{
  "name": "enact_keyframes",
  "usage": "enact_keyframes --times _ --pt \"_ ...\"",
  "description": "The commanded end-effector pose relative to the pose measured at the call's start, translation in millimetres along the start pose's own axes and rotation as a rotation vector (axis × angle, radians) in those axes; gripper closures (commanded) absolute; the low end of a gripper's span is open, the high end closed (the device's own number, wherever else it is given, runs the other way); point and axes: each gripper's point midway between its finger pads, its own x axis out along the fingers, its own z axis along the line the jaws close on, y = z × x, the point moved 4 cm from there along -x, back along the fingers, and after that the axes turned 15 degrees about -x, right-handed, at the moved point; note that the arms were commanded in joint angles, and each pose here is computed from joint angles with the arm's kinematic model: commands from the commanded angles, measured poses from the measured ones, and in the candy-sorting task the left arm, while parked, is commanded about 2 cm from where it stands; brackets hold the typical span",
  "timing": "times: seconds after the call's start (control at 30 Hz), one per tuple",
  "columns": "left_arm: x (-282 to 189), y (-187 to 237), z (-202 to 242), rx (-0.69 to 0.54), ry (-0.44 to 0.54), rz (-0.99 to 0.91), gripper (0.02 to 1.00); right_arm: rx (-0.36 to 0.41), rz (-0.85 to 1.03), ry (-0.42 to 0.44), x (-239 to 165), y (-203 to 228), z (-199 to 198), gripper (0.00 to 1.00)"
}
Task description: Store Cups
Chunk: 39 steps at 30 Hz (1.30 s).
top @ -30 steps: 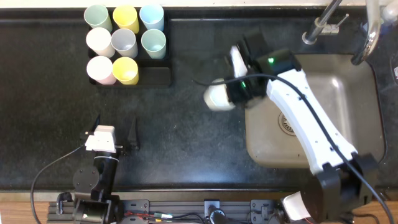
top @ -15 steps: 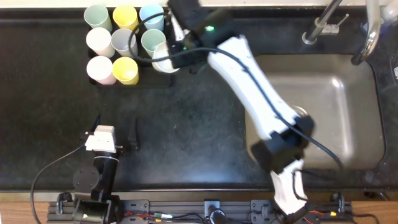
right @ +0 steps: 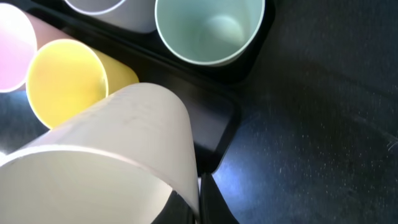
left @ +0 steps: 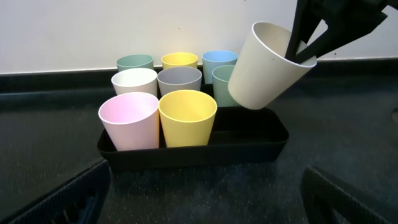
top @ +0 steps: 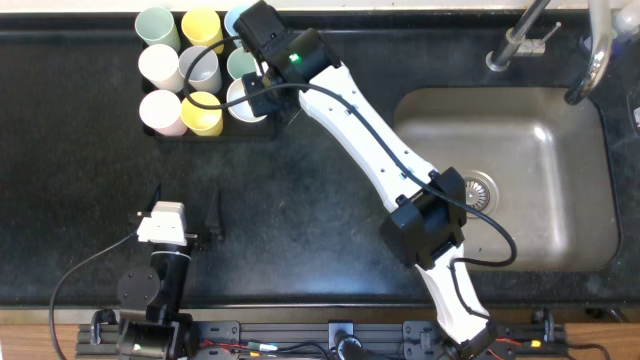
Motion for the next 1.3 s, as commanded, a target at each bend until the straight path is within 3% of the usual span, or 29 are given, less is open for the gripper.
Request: enact_keyframes --times 0.03,0.9,0.97,1.2,1.3 --pt "-0.4 0.4 -1.7 0.015 0.013 0.001 0.018 0.026 -0.021 0.015 6.6 -7.8 0.8 0.958" --pt "-0.4 0.4 -1.7 0.015 0.013 0.001 0.018 0.013 0.096 0.061 47.7 13.7 1.5 0.941" --pt "-0.4 0.3 -1.7 0.015 0.013 0.001 0.018 0.012 0.093 0.061 47.7 13.2 1.5 0.901" --pt "-0.4 0.4 -1.7 0.015 0.013 0.001 0.018 -0.014 0.077 0.034 44.4 9.5 5.2 0.555" --pt "-0.4 0.4 -1.7 0.016 0.013 0.001 0.018 -0.021 0.025 0.032 26.0 0.3 6.9 0.452"
